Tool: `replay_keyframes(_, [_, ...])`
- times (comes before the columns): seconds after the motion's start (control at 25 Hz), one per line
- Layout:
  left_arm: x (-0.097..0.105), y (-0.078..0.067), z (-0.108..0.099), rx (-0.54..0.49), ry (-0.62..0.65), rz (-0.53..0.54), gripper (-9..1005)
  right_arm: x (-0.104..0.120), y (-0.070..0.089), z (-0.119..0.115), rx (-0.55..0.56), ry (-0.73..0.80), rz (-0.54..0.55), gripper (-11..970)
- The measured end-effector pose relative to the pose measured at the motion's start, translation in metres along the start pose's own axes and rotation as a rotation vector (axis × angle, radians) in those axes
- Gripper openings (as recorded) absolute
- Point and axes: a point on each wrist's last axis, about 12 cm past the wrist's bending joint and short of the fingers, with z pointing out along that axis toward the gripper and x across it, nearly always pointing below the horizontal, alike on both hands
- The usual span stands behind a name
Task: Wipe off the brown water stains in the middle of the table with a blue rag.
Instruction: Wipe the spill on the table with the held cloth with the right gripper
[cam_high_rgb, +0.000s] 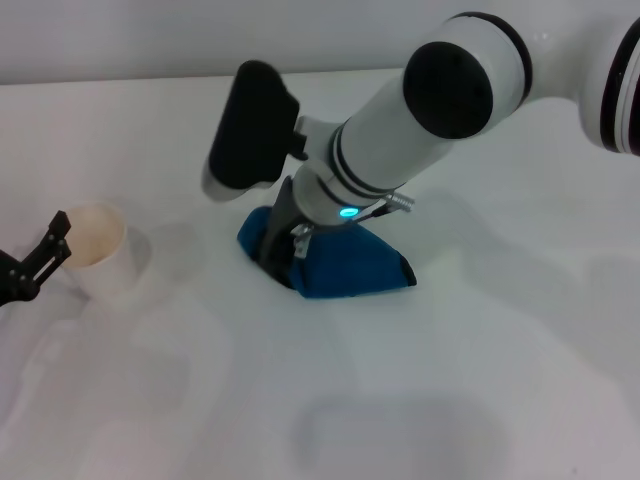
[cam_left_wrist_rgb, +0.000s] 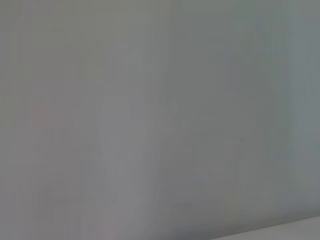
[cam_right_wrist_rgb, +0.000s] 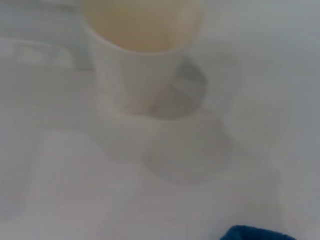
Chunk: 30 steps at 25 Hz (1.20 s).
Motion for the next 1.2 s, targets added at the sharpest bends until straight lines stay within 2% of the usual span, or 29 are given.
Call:
replay_keyframes(0.4, [0.001, 0.000, -0.001, -0.004, 0.002, -0.001, 888, 0.021, -0.029, 0.004, 0.120, 0.024, 0.092, 23])
replay_keyframes(0.6, [0.001, 0.000, -0.002, -0.005, 0.004, -0.002, 888, 0.028, -0.047, 0.000, 0.211, 0.046, 0.154, 23])
replay_keyframes(0.76, [0.003, 0.001, -0.006, -0.012, 0.009, -0.004, 887, 0.029, -0.056, -0.005, 0.231, 0.033, 0.203, 22])
replay_keyframes(0.96, [0.003, 0.001, -0.008, -0.015, 0.009, -0.004, 887, 0.027, -0.046, -0.006, 0.188, 0.056, 0.157, 23])
replay_keyframes(1.2, [0.002, 0.001, -0.005, -0.011, 0.003, -0.002, 887, 0.019, -0.009, -0.006, 0.068, 0.099, 0.030, 23])
